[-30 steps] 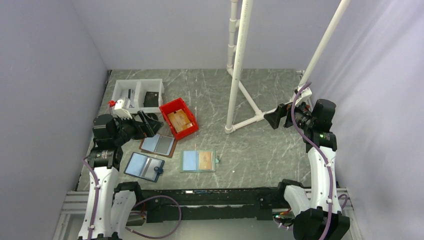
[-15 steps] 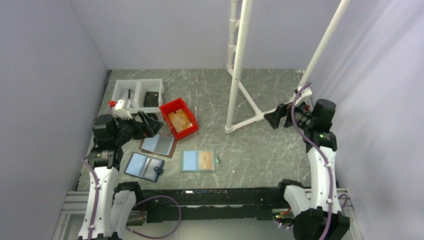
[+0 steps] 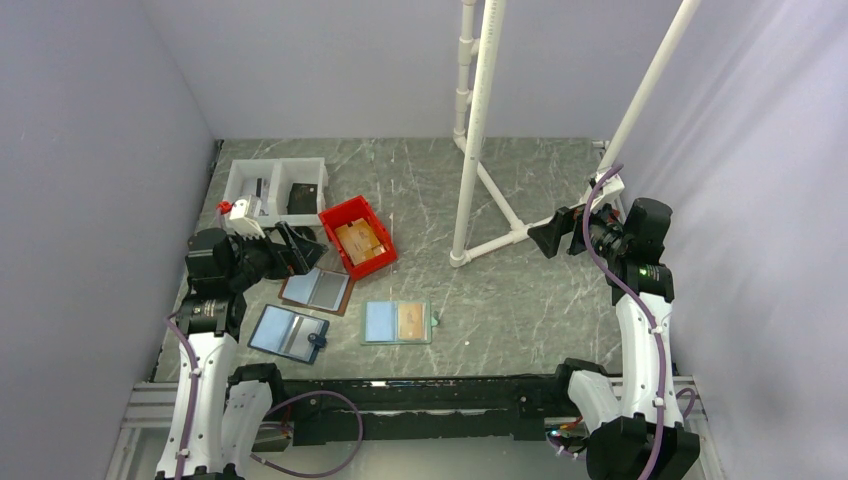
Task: Take the credit cards out of the card holder
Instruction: Reset both arms
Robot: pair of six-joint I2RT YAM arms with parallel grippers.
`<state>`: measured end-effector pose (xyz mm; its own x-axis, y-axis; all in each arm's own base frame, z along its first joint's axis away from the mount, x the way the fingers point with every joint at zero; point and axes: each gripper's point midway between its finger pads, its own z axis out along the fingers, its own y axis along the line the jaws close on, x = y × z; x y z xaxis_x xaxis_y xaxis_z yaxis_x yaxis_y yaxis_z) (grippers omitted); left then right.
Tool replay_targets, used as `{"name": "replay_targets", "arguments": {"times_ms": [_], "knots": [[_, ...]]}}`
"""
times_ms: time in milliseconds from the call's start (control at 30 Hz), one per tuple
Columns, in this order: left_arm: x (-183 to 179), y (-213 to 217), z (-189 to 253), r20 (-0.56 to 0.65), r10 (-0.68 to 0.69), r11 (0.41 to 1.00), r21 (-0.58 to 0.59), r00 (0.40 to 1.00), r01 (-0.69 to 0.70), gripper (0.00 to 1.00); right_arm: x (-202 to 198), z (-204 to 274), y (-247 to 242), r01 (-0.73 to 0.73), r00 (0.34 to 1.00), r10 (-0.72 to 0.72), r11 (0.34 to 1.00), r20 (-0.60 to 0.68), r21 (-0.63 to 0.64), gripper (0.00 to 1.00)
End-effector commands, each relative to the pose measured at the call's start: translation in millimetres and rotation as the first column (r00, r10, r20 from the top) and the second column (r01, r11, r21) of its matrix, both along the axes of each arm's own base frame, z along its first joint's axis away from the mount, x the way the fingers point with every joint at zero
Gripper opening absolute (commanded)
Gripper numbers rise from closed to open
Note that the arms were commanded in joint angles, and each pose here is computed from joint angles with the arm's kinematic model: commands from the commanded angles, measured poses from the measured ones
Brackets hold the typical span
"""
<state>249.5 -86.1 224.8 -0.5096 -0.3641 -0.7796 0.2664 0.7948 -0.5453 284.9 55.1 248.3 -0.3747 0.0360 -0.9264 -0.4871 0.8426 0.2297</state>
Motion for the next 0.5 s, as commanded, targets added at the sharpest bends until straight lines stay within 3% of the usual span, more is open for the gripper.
{"name": "replay_targets", "arguments": {"times_ms": [0,467], "knots": [[1.5,-0.1,3.6,0.026,-0.006,1.000,0.012,1.000,0.006,0.99,2.6,15.1,-1.1,0.005,0.998,-0.005,1.000,0.062,-0.004,1.00],[1.3,0.3,3.3,0.026,-0.004,1.000,0.014,1.000,0.003,0.99,3.6,14.6,-2.6,0.022,0.998,-0.022,1.000,0.059,0.003,1.00]]}}
